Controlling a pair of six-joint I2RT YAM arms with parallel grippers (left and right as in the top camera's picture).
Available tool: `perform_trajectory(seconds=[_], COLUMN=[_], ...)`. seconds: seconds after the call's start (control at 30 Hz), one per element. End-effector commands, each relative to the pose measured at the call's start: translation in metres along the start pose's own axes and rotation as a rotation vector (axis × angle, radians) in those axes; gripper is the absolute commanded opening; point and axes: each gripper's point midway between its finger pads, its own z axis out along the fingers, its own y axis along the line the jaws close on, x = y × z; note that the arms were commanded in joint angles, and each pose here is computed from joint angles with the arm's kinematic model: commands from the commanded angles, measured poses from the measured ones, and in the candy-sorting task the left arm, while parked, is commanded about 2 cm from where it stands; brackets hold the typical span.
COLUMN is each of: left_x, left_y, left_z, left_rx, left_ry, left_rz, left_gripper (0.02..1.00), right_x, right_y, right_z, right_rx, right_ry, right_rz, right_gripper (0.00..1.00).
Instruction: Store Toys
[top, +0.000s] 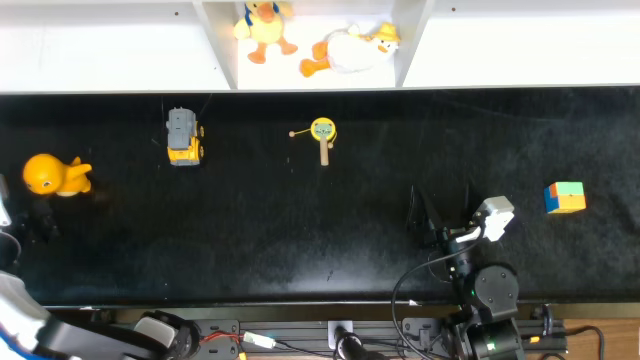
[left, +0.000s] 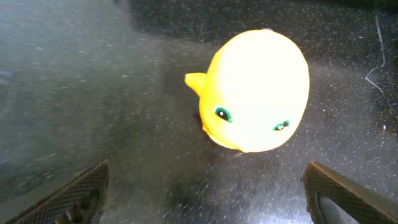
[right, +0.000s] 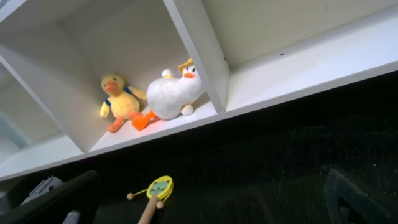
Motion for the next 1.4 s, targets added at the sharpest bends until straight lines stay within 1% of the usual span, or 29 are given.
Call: perform_trajectory(seconds=[0.03, 0.2, 0.33, 0.43, 0.53, 0.57, 0.8, 0.87, 0.97, 1.07, 1.23, 1.4], left_x=[-0.005, -0.01, -0.017, -0.019, -0.016, -0.016, -0.015, -0.012, -0.008, -0.009, -0.018, -0.031], left_y=[-0.01, -0.019, -0.035, -0.039, -0.032, -0.031, -0.032, -0.032, -0.034, -0.04, -0.035, -0.029], left_z=[0.011, 0.02, 0.029, 0.037, 0.044, 0.045, 0.047, 0.05, 0.057, 0.062, 0.063, 0.061], left_rx=[0.1, 0.154, 0.183, 0.159, 0.081, 0.068, 0.066, 0.073, 0.1, 0.145, 0.127, 0.103], left_ry=[-0.07, -0.093, -0.094, -0.061, -0.005, 0.005, 0.011, 0.019, 0.024, 0.0, -0.034, -0.077], left_rz=[0.0, 0.02, 0.07, 0.101, 0.092, 0.098, 0.104, 0.098, 0.086, 0.075, 0.034, -0.001], left_gripper=[0.998, 0.998, 0.998, 0.998, 0.998, 0.998, 1.0, 0.978, 0.934, 0.838, 0.704, 0.503], right_x=[0.004, 0.004, 0.004, 0.004, 0.004, 0.004, 0.004, 0.004, 0.004, 0.004, 0.004, 0.004], right_y=[0.0, 0.0, 0.0, 0.0, 0.0, 0.0, 0.0, 0.0, 0.0, 0.0, 0.0, 0.0], right_z=[0.0, 0.0, 0.0, 0.0, 0.0, 0.0, 0.0, 0.0, 0.0, 0.0, 0.0, 0.0], right_rx=[-0.01, -0.01, -0.01, -0.01, -0.01, -0.01, -0.01, -0.01, -0.01, -0.01, -0.01, -0.01], right_ry=[0.006, 0.006, 0.006, 0.006, 0.006, 0.006, 0.006, 0.006, 0.006, 0.006, 0.006, 0.006], right_rz=[-0.003, -0.003, -0.003, -0.003, -0.003, -0.003, -0.003, -0.003, -0.003, -0.003, -0.003, -0.003], right_gripper=[0.993, 0.996, 0.993, 0.996, 0.996, 0.996, 0.996, 0.993, 0.996, 0.998, 0.996, 0.998])
